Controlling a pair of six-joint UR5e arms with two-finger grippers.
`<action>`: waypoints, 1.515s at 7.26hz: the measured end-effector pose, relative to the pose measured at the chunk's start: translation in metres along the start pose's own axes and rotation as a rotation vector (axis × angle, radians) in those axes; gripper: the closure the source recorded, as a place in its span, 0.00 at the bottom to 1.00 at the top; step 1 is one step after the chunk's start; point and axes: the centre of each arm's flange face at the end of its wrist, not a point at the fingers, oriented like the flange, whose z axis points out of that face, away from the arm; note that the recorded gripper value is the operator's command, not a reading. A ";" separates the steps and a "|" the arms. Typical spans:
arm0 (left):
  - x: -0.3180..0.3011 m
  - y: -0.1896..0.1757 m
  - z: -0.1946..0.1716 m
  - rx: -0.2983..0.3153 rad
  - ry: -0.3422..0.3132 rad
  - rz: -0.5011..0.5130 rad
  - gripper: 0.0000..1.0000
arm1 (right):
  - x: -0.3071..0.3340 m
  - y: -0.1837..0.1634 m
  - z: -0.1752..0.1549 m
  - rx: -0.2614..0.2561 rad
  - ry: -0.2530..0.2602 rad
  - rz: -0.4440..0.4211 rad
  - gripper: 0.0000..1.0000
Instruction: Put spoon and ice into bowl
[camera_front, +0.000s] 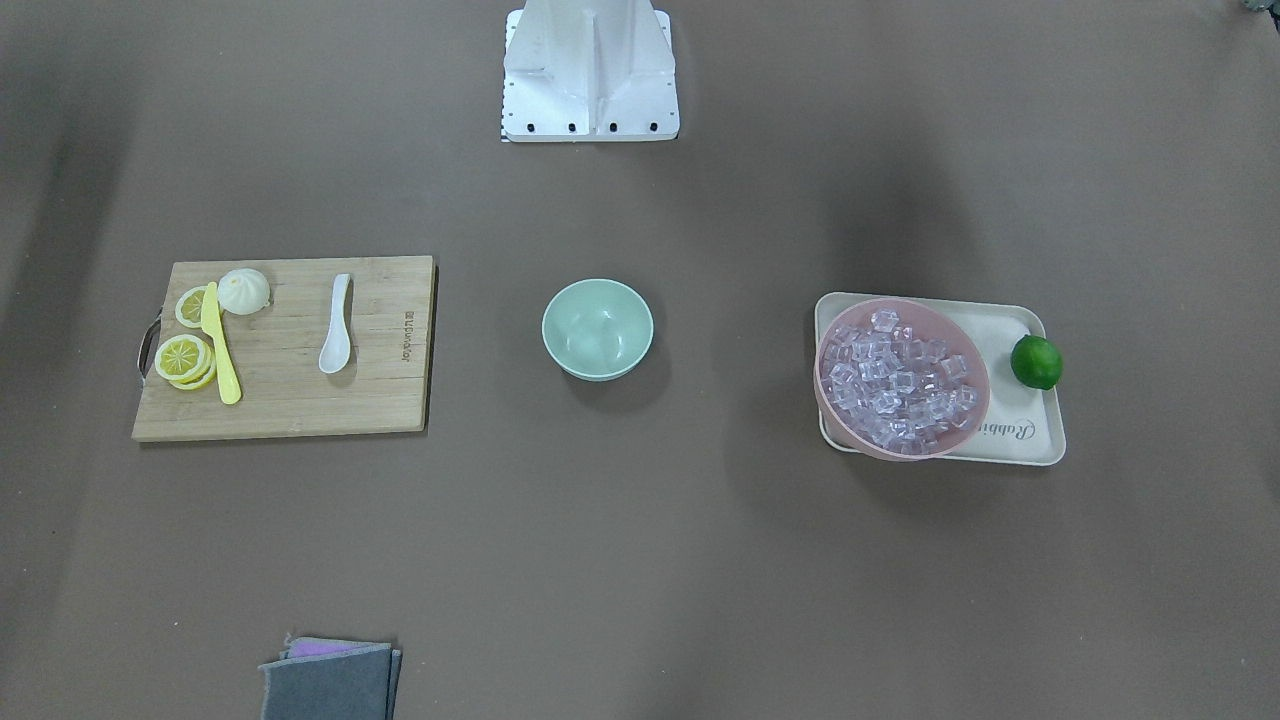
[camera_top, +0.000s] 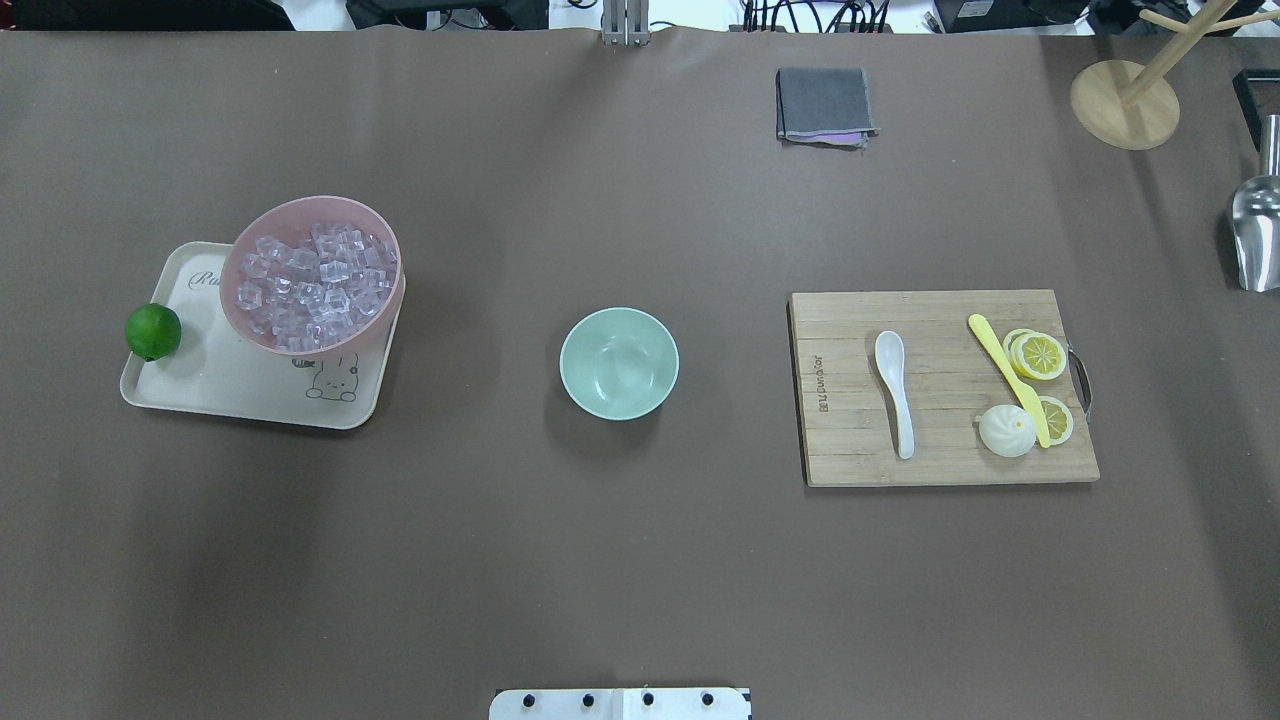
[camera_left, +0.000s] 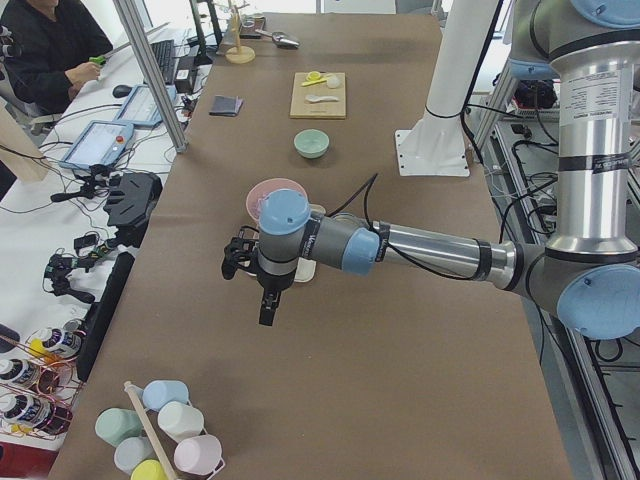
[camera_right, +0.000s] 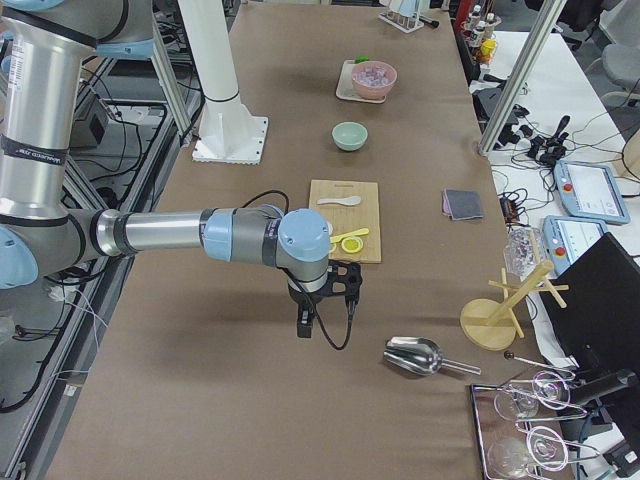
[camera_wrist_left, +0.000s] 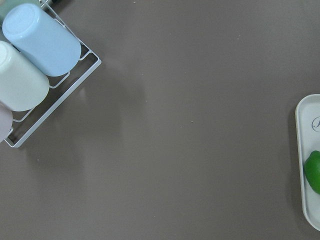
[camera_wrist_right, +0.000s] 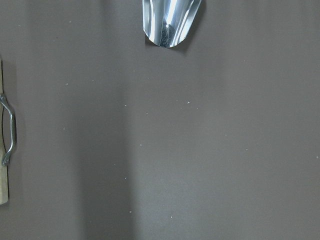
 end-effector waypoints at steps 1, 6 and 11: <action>-0.005 0.004 0.005 -0.008 0.001 -0.006 0.02 | 0.001 0.000 0.001 -0.002 0.001 0.001 0.00; -0.010 0.011 0.009 -0.014 0.008 -0.015 0.02 | 0.003 -0.002 0.004 -0.002 -0.005 0.003 0.00; -0.007 0.003 0.005 -0.006 0.008 -0.013 0.02 | 0.003 -0.003 0.004 -0.002 -0.007 0.004 0.00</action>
